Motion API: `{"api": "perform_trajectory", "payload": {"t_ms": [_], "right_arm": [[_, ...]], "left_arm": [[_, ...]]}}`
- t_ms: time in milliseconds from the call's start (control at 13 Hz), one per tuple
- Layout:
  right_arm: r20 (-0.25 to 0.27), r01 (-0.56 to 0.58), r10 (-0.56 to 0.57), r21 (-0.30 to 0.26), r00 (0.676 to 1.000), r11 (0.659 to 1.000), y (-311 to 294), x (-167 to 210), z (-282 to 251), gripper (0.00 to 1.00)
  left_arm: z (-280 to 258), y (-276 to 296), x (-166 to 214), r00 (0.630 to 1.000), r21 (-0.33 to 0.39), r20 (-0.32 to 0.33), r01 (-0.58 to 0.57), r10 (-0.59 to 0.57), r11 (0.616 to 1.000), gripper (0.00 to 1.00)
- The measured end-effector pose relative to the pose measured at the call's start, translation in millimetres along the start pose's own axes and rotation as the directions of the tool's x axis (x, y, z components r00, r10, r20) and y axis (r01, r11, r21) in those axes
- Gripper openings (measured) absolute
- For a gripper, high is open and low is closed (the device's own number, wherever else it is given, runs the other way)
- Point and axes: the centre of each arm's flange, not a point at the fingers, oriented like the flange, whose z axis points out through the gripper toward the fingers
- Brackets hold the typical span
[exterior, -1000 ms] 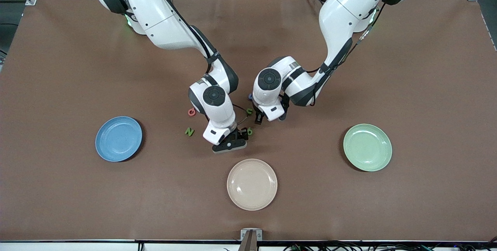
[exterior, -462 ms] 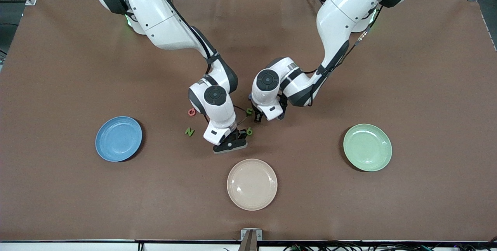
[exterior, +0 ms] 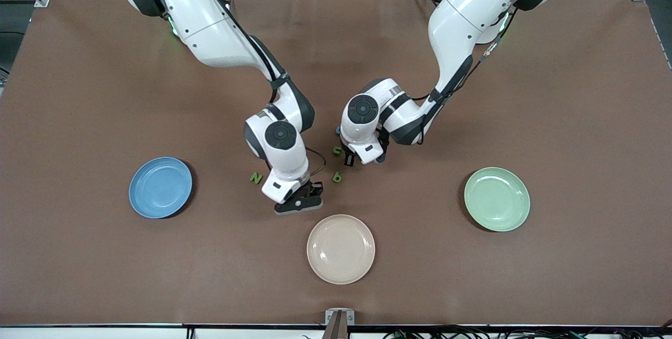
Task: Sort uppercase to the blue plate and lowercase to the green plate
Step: 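Carry the B and x to the blue and green plates with both grippers, then open both grippers to drop the B and x onto the plates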
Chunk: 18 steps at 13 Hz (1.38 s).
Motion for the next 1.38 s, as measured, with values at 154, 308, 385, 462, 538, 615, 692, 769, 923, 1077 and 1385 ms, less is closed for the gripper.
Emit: {"api": "perform_trajectory", "payload": {"t_ms": [154, 308, 385, 462, 538, 615, 692, 769, 923, 1077, 1385], "right_arm": [[0.046, 0.003, -0.001, -0.036, 0.999, 0.999, 44.8, 18.0, -21.5, 0.35], [0.106, 0.009, -0.002, -0.069, 0.994, 0.998, 105.6, 33.8, -39.4, 0.35], [0.132, 0.019, -0.009, -0.078, 0.991, 0.997, 137.6, 38.6, -44.2, 0.35], [0.153, 0.026, -0.013, -0.084, 0.988, 0.996, 171.6, 41.2, -45.9, 0.35], [0.172, 0.029, -0.013, -0.088, 0.985, 0.996, 206.4, 41.0, -45.2, 0.35], [0.191, 0.031, -0.013, -0.090, 0.982, 0.996, 238.3, 37.7, -42.0, 0.35], [0.211, 0.033, -0.013, -0.090, 0.977, 0.995, 268.6, 33.2, -37.8, 0.35], [0.236, 0.035, -0.013, -0.090, 0.972, 0.995, 295.8, 27.3, -33.6, 0.35], [0.293, 0.038, -0.012, -0.084, 0.956, 0.996, 347.8, 13.8, -26.6, 0.35], [0.337, 0.033, -0.007, -0.073, 0.942, 0.997, 391.3, 0.0, -20.4, 0.35], [0.442, 0.002, 0.020, -0.050, 0.897, 0.999, 428.2, -47.9, 13.5, 0.35]], "left_arm": [[-2.9, 4.7, 4.1, 1.000, -0.008, 0.000, 0.006, -0.006, 1.000, 0.26], [-16.5, 16.9, 14.8, 1.000, -0.036, -0.004, -0.006, 0.006, 0.999, 0.26], [-27.8, 24.4, 23.9, 1.000, -0.051, -0.008, -0.019, 0.019, 0.998, 0.26], [-40.5, 32.1, 33.4, 0.999, -0.074, -0.017, -0.031, 0.030, 0.997, 0.26], [-53.9, 40.3, 44.3, 0.998, -0.104, -0.036, -0.046, 0.042, 0.993, 0.26], [-66.7, 48.1, 56.8, 0.997, -0.128, -0.056, -0.058, 0.051, 0.990, 0.26], [-78.2, 55.2, 71.7, 0.995, -0.137, -0.075, -0.078, 0.068, 0.987, 0.26], [-87.3, 61.2, 88.2, 0.991, -0.131, -0.095, -0.106, 0.094, 0.986, 0.26], [-101.4, 70.9, 123.3, 0.978, -0.099, -0.131, -0.174, 0.160, 0.980, 0.26], [-116.6, 79.5, 160.3, 0.961, -0.068, -0.157, -0.242, 0.230, 0.968, 0.26], [-142.0, 90.3, 242.8, 0.903, 0.020, -0.184, -0.392, 0.389, 0.920, 0.26]]}}
